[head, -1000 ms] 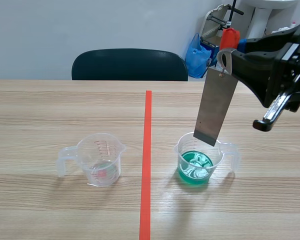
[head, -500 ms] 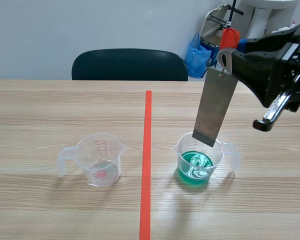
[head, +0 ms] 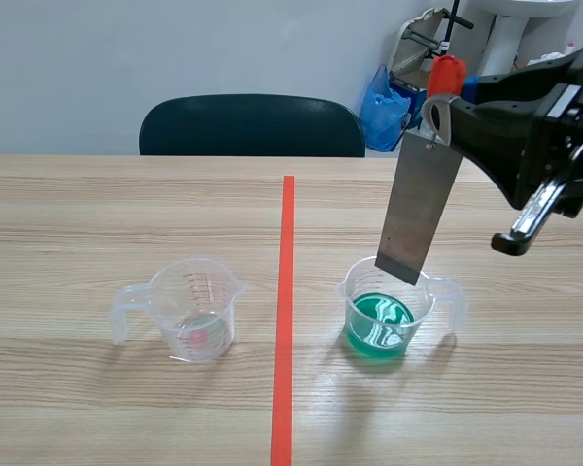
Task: Do the redox reaction experiment
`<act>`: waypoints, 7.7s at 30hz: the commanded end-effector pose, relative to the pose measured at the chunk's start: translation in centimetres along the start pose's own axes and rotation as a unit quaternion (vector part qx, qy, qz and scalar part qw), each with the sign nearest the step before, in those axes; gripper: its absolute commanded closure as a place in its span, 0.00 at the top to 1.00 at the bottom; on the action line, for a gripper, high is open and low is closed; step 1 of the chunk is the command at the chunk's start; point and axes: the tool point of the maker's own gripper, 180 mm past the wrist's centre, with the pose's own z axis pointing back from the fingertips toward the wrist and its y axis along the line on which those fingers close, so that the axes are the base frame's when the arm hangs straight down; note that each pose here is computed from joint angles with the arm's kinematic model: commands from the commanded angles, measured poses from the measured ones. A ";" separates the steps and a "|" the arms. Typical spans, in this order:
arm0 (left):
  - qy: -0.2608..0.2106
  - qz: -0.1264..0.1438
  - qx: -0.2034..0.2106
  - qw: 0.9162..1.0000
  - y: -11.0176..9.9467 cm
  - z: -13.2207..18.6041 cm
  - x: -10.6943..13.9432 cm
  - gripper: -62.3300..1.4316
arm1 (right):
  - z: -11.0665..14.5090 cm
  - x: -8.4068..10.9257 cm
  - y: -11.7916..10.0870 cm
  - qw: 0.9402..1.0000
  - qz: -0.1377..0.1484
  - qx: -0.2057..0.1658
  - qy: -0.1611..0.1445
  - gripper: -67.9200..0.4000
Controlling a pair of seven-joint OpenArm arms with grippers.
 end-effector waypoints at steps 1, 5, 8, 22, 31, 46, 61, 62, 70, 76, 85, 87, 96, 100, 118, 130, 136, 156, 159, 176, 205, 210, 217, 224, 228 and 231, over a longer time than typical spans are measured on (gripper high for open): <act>-0.011 0.002 0.000 1.000 0.0 -0.1 0.5 1.00 | 0.0 1.2 -0.4 1.000 0.010 -0.003 -0.018 0.02; -0.012 0.002 0.000 1.000 0.0 -0.1 0.5 1.00 | 0.0 1.2 -0.4 1.000 0.010 -0.003 -0.018 0.02; -0.012 0.002 0.000 1.000 0.0 -0.1 0.5 1.00 | 0.0 1.2 -0.4 1.000 0.010 -0.003 -0.018 0.02; -0.017 0.002 0.001 1.000 0.0 -0.1 0.7 1.00 | 0.0 1.3 -0.4 1.000 0.010 -0.003 -0.021 0.02; -0.018 0.002 0.001 1.000 0.0 -0.1 0.7 1.00 | 0.0 1.4 -0.4 1.000 0.009 -0.004 -0.023 0.02; -0.026 0.002 0.001 1.000 0.0 -0.1 1.0 1.00 | 0.0 1.4 -0.4 1.000 0.009 -0.004 -0.023 0.02; -0.026 0.002 0.000 1.000 0.0 -0.1 1.0 1.00 | 0.0 1.4 -0.4 1.000 0.009 -0.004 -0.023 0.02; -0.026 0.002 0.000 1.000 0.0 -0.1 1.0 1.00 | 0.0 1.4 -0.4 1.000 0.009 -0.004 -0.023 0.02; -0.026 0.003 0.001 1.000 0.0 -0.1 1.0 1.00 | 0.0 1.4 -0.4 1.000 0.009 -0.004 -0.023 0.02; -0.026 0.003 0.001 1.000 0.0 -0.1 1.0 1.00 | 0.0 1.4 -0.4 1.000 0.009 -0.004 -0.023 0.02; -0.026 0.002 0.000 1.000 0.0 -0.1 1.0 1.00 | 0.0 1.4 -0.4 1.000 0.009 -0.004 -0.023 0.02; -0.026 0.002 0.000 1.000 0.0 -0.1 1.0 1.00 | 0.0 1.4 -0.4 1.000 0.009 -0.004 -0.023 0.02; -0.038 0.003 -0.006 0.999 0.0 -0.2 1.5 1.00 | 0.0 1.4 -0.4 1.000 0.009 -0.004 -0.023 0.02; -0.040 0.019 -0.019 0.999 0.3 -0.5 1.6 0.87 | 0.0 1.4 -0.4 1.000 0.009 -0.004 -0.023 0.02; -0.092 0.006 -0.176 0.980 2.5 -17.6 6.6 0.06 | 0.0 1.4 -0.4 1.000 0.009 -0.004 -0.023 0.02; -0.131 0.012 -0.301 0.944 -5.8 -27.4 13.1 0.06 | 0.0 1.4 -0.4 1.000 0.009 -0.004 -0.023 0.02; -0.138 0.005 -0.310 0.941 -9.0 -30.8 14.9 0.06 | 0.0 1.4 -0.4 1.000 0.009 -0.004 -0.023 0.02; -0.136 0.043 -0.358 0.923 -15.5 -34.4 16.2 0.06 | 0.0 1.4 -0.4 1.000 0.009 -0.004 -0.023 0.02; -0.141 0.046 -0.361 0.920 -16.1 -34.4 16.6 0.06 | 0.0 1.4 -0.4 1.000 0.009 -0.004 -0.023 0.02; -0.144 0.048 -0.365 0.918 -16.6 -34.4 16.8 0.06 | 0.0 1.7 -0.4 0.999 0.009 -0.003 -0.033 0.02; -0.071 0.014 -0.199 0.977 2.5 -20.2 7.7 0.07 | 0.0 1.8 -0.4 0.999 0.009 -0.003 -0.036 0.02; -0.062 0.040 -0.142 0.987 4.9 -14.0 5.4 0.07 | 0.0 1.8 -0.4 0.999 0.009 -0.003 -0.036 0.02; -0.016 0.010 -0.089 0.996 3.8 -5.7 1.5 0.07 | 0.0 1.8 -0.4 0.999 0.009 -0.003 -0.036 0.02; 0.011 -0.033 -0.097 0.995 -0.5 0.0 -0.3 0.07 | 0.0 1.8 -0.4 0.999 0.009 -0.003 -0.036 0.02; 0.001 -0.039 -0.096 0.995 -1.6 1.1 0.1 0.07 | 0.0 1.8 -0.4 0.999 0.009 -0.003 -0.036 0.02; -0.006 -0.044 -0.097 0.994 -1.7 1.1 0.3 0.07 | 0.0 1.8 -0.4 0.999 0.009 -0.003 -0.036 0.02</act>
